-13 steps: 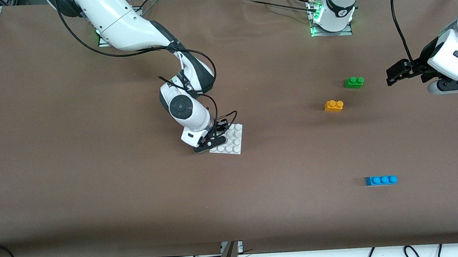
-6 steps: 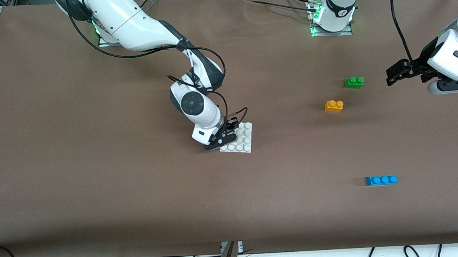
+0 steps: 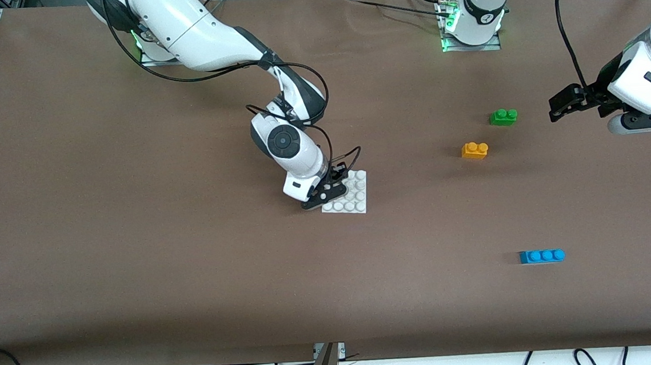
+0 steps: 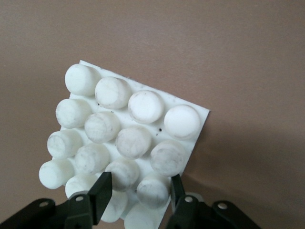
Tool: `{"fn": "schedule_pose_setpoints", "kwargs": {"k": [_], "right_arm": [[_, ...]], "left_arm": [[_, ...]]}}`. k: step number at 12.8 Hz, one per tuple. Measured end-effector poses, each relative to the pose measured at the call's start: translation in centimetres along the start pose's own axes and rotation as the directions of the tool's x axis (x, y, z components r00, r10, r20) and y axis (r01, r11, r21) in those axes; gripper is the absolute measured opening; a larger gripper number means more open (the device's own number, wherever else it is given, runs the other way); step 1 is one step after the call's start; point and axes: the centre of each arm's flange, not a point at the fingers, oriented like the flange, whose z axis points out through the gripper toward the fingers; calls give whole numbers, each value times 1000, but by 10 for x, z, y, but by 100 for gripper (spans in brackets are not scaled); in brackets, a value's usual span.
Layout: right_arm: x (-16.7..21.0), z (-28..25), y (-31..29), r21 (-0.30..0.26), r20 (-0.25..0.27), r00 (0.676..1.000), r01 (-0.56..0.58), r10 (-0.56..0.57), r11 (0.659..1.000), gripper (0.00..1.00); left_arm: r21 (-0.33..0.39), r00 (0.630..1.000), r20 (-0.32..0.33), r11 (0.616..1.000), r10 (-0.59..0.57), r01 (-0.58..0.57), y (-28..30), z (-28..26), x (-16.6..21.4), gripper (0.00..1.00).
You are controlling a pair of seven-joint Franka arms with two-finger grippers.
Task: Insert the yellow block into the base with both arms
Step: 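Push the base plate further and square it with the right gripper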
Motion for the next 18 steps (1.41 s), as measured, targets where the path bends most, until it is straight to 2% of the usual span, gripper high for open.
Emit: {"fn": "schedule_pose_setpoints", "kwargs": {"k": [15,16,18], "right_arm": [[2,9,-30,27,-42,999,34,-33,999,58],[3,9,-29,27,-43,999,33,-32,999,60],[7,9,-22,25,-56,998,24,-23,999,81]], "left_arm": [[0,1000,1,1000,-1,1,0,0,0,100],[0,1000,3,1000,-1,1,0,0,0,100],[1,1000,12,1000,-1,1,-1,1,-1,100]]}}
